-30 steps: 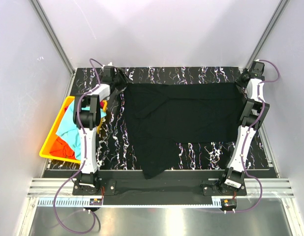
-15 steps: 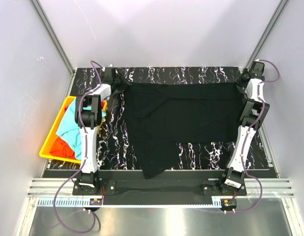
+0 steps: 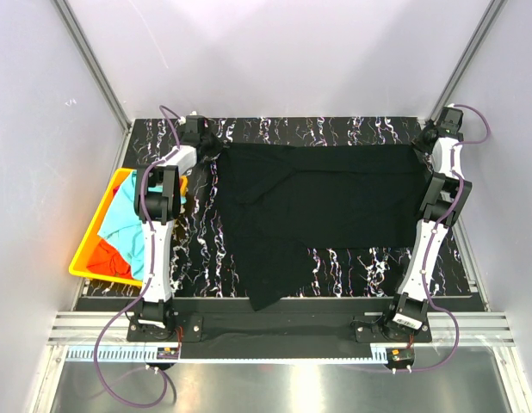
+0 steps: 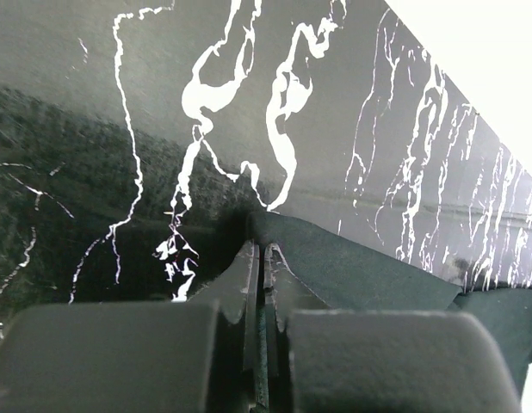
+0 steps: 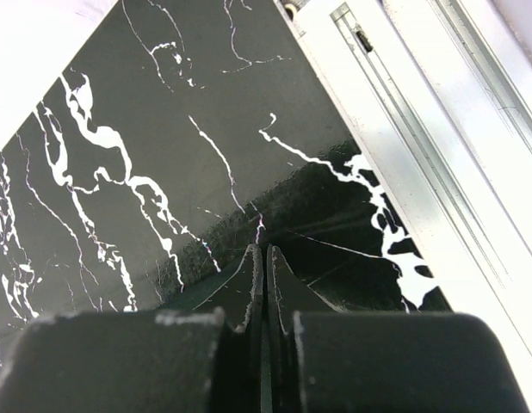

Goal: Fold and stack the t-shirts
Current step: Fold the tshirt

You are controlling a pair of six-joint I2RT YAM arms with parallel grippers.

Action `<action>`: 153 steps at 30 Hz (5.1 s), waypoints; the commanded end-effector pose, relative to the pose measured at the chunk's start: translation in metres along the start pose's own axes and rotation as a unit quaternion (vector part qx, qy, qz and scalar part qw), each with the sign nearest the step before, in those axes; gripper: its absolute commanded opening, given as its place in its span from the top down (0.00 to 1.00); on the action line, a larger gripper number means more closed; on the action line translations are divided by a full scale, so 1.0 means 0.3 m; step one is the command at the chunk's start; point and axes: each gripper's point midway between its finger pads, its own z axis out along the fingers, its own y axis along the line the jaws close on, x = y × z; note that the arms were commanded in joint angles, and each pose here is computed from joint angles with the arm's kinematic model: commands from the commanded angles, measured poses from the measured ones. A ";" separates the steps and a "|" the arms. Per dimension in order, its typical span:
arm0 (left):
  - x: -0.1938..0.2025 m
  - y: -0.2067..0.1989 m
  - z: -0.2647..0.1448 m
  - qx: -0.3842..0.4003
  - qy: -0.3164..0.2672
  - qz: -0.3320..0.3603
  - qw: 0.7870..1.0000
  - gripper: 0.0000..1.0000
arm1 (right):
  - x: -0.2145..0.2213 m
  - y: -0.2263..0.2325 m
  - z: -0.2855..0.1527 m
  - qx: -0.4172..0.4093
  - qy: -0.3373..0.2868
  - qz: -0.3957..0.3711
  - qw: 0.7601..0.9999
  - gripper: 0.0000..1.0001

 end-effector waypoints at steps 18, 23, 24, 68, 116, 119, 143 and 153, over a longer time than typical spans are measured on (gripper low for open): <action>-0.106 -0.002 -0.065 -0.015 -0.049 0.041 0.998 1.00 | -0.019 -0.112 -0.038 0.087 -0.017 0.040 0.995 1.00; -0.159 -0.059 -0.099 -0.006 -0.053 0.072 0.996 0.81 | -0.062 -0.067 -0.051 0.061 -0.024 0.032 0.997 0.72; -0.170 -0.070 -0.122 -0.011 -0.055 0.084 0.995 0.69 | -0.079 -0.052 -0.067 0.058 -0.028 0.030 0.997 0.66; 0.501 -0.131 -0.590 0.116 0.195 0.121 0.966 0.37 | 1.019 0.989 -0.927 -0.309 0.313 -0.079 0.894 0.45; 0.225 -0.325 -0.447 0.235 0.140 0.011 0.962 0.97 | 1.190 1.211 -0.530 -0.297 0.355 0.111 0.880 1.00; 0.236 -0.310 -0.443 0.226 0.141 0.015 0.964 0.95 | 1.166 1.240 -0.521 -0.304 0.346 0.126 0.879 1.00; 0.121 -0.351 -0.352 0.241 0.110 -0.002 0.964 0.90 | 1.185 1.258 -0.530 -0.306 0.347 0.181 0.868 0.76; 0.120 -0.341 -0.347 0.241 0.110 -0.007 0.964 0.90 | 1.202 1.287 -0.511 -0.307 0.332 0.177 0.874 0.64</action>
